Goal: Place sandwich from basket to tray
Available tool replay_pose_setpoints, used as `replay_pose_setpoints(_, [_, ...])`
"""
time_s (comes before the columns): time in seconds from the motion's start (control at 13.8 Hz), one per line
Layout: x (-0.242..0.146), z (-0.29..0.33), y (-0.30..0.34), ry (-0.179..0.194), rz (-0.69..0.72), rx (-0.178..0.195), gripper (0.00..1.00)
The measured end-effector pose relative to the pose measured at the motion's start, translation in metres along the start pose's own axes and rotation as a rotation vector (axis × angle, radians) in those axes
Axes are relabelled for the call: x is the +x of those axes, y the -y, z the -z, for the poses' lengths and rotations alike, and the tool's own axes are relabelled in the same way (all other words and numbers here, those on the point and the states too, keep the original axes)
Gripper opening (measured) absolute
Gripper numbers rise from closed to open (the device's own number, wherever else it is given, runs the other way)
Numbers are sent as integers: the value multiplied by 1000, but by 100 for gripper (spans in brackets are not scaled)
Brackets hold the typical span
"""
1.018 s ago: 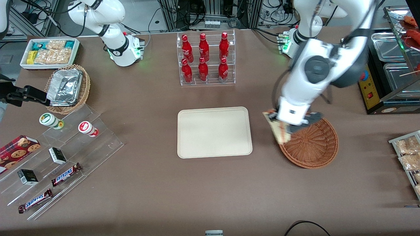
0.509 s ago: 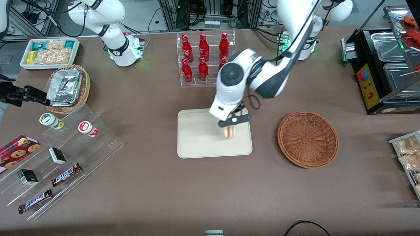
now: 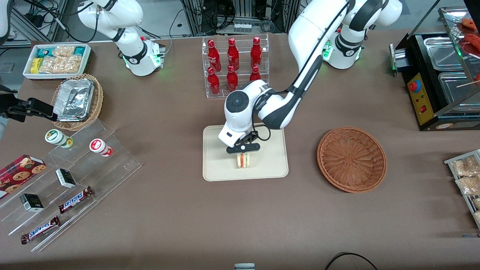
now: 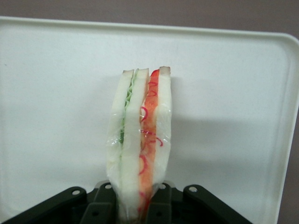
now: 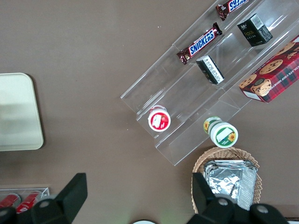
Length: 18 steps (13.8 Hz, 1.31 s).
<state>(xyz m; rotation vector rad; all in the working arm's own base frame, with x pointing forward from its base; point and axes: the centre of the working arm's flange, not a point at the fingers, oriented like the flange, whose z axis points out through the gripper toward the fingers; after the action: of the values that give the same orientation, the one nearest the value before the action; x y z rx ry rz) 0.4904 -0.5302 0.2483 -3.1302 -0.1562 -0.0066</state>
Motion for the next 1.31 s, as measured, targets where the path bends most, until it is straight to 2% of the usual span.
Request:
replay_pose_setpoints(0.44, [-3,-22,1,-10,-19,43,19])
replay_pose_setpoints(0.51, [-3,-24,1,-8,-20,45,24])
replay_pose_setpoints(0.8, [3,-11,-3,-27,-11,23,65])
replay_pose_setpoints(1.02, [25,45,8,-64,60,3,93])
replay_pose_setpoints(1.09, [38,78,20,-72,106,-9,100])
replay_pose_setpoints(1.16, [50,113,36,-70,143,-16,100])
replay_pose_setpoints(1.31, [59,176,74,-55,196,15,100])
